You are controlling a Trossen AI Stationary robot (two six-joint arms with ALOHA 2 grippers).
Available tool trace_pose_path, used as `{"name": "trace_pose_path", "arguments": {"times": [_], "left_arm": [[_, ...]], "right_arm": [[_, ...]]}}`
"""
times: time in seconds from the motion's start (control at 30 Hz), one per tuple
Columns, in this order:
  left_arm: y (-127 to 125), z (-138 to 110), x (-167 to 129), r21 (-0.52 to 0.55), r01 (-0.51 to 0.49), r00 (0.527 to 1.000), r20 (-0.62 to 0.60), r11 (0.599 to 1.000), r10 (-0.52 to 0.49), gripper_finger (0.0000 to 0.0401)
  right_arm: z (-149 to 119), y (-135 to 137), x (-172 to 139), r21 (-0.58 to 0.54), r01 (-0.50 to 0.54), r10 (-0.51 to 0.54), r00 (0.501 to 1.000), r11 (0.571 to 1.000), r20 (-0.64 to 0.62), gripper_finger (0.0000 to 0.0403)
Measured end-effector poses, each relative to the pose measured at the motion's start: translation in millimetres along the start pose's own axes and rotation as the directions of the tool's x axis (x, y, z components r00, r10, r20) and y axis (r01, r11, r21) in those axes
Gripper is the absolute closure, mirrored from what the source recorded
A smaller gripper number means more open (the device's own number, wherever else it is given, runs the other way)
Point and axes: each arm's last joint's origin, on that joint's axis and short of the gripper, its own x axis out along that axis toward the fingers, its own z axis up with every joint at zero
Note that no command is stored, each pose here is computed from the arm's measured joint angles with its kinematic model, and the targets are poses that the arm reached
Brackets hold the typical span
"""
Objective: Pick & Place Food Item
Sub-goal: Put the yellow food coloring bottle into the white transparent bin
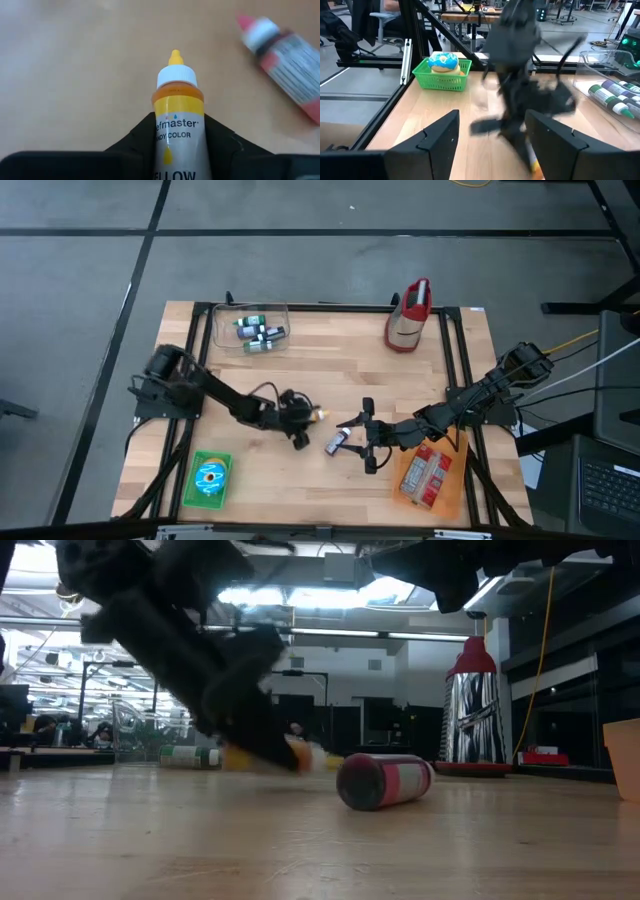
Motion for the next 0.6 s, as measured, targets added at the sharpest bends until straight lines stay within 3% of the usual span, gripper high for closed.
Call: {"name": "trace_pose_path", "arguments": {"times": [0.3,0.6], "left_arm": [[58.6,8.1,-67.4,-0.089,-0.046,0.988,0.145,0.995,0.059,0.0291],[119.3,20.1,-131.9,-0.146,-0.163,0.944,0.265,0.976,0.197,0.0290]], "right_arm": [[-0.8,0.2,0.0,-0.002,-0.007,0.007,1.000,1.000,-0.008,0.0173],[-0.8,0.2,0.0,-0.002,-0.007,0.007,1.000,1.000,-0.008,0.0173]]}}
